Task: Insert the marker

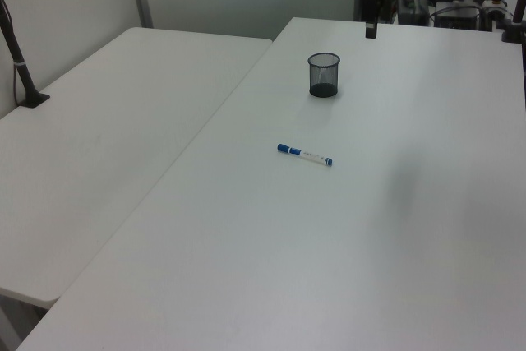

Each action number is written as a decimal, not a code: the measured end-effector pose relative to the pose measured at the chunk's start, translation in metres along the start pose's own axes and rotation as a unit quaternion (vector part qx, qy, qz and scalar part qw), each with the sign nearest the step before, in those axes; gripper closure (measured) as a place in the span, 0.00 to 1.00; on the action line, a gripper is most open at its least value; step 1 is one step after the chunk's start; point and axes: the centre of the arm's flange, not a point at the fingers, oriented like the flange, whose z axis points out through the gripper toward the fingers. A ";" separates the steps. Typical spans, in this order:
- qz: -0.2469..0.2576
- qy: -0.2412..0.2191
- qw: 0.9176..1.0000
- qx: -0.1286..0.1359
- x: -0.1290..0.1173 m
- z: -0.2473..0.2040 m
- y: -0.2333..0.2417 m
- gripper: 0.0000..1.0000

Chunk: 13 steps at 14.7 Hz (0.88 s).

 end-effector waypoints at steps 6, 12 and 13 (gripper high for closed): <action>-0.010 -0.002 1.000 0.000 0.000 0.002 0.002 0.00; -0.012 -0.003 1.000 -0.001 0.001 0.003 0.003 0.00; -0.013 -0.002 1.000 -0.001 0.002 0.005 0.003 0.00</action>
